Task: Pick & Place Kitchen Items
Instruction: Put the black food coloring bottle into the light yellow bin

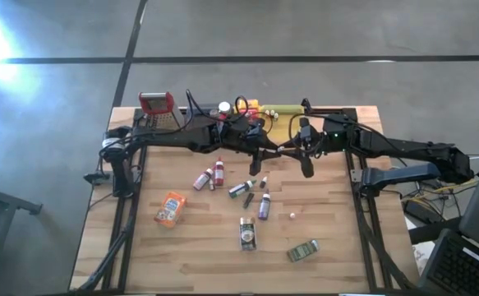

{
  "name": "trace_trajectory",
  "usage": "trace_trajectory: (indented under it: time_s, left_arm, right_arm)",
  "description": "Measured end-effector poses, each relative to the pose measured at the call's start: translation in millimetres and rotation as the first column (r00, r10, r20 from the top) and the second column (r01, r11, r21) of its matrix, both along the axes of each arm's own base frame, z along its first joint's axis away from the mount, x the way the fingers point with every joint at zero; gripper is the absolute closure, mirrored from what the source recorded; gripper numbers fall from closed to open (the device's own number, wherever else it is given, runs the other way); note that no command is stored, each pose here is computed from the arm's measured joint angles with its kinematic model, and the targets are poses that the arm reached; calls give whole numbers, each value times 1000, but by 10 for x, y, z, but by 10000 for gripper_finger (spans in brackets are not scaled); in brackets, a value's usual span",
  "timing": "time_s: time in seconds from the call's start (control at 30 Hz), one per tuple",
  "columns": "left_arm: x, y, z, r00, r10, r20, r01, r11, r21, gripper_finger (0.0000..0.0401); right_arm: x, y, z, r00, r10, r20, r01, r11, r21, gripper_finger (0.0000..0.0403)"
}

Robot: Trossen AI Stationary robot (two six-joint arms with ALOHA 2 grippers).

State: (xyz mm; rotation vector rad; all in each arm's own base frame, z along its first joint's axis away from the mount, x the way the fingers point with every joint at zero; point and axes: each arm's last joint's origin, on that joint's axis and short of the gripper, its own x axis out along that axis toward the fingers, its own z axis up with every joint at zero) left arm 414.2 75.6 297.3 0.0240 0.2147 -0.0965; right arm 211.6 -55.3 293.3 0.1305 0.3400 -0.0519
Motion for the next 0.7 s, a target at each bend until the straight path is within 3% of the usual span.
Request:
trace_trajectory:
  time_s: [0.17, 0.57, 0.7]
  left_arm:
    - [-2, 3, -7, 1000, 1, -7, -1, 1000, -1, 305]
    - [0, -1, -3, 1000, 10, -3, -10, 1000, -1, 304]
    - [0, 6, -9, 999, 37, -9, -37, 999, 8, 285]
  right_arm:
    - [5, -2, -6, 1000, 3, -4, -3, 1000, -9, 339]
    - [-7, 2, 5, 1000, 1, 1, -1, 1000, -8, 338]
    - [-13, 0, 7, 1000, -7, 0, 7, 1000, 0, 340]
